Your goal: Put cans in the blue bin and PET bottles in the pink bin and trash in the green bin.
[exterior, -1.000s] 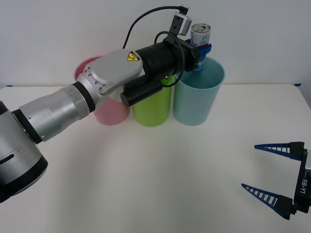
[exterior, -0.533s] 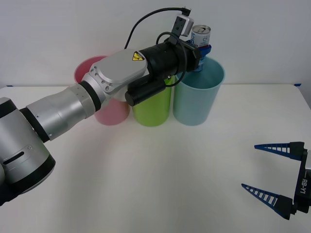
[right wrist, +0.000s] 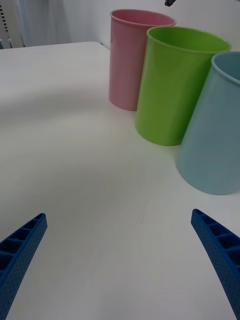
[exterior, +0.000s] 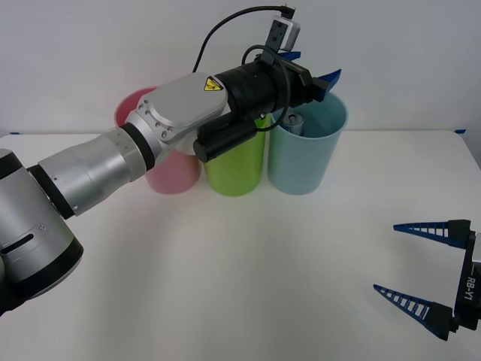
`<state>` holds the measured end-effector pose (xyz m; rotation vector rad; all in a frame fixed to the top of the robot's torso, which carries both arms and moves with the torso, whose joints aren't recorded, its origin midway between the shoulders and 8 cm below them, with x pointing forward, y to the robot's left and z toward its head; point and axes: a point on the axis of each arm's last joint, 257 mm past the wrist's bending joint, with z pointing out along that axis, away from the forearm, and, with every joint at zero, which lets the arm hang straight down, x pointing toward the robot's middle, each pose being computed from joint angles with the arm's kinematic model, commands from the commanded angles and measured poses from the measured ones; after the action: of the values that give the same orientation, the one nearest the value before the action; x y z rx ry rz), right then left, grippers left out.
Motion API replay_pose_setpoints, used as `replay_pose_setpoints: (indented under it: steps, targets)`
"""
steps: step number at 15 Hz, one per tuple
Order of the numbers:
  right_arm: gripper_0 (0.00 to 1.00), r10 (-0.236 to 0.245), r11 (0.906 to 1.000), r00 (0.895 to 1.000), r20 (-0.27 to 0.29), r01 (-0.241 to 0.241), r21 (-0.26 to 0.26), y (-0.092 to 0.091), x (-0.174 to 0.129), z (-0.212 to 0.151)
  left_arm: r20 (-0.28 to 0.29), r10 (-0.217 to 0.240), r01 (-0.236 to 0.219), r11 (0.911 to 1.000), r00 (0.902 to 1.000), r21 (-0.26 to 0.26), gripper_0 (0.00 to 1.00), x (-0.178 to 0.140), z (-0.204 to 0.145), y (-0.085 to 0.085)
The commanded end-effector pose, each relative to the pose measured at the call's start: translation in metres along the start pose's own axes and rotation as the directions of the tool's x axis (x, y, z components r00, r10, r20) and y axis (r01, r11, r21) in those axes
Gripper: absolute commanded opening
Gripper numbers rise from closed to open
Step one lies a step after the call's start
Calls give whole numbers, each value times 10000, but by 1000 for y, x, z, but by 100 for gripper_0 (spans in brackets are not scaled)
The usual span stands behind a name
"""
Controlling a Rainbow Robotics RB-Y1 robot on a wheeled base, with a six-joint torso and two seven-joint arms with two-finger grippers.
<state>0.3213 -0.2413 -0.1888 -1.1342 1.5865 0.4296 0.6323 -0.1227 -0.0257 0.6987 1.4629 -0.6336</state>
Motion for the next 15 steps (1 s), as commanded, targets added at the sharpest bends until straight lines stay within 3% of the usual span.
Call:
replay_pose_setpoints:
  steps: [1,9,15]
  targets:
    - [100,0,10000,10000,0,0,0,0,0,0,90,78,-77,10000,9999,-33,100,-5,-2,2]
    - [100,0,10000,10000,0,0,0,0,0,0,286,186,-183,9998,9994,-107,100,-14,-4,4]
    - [100,0,10000,10000,0,0,0,0,0,0,1234,-191,131,9987,9922,487,100,-73,-16,-4]
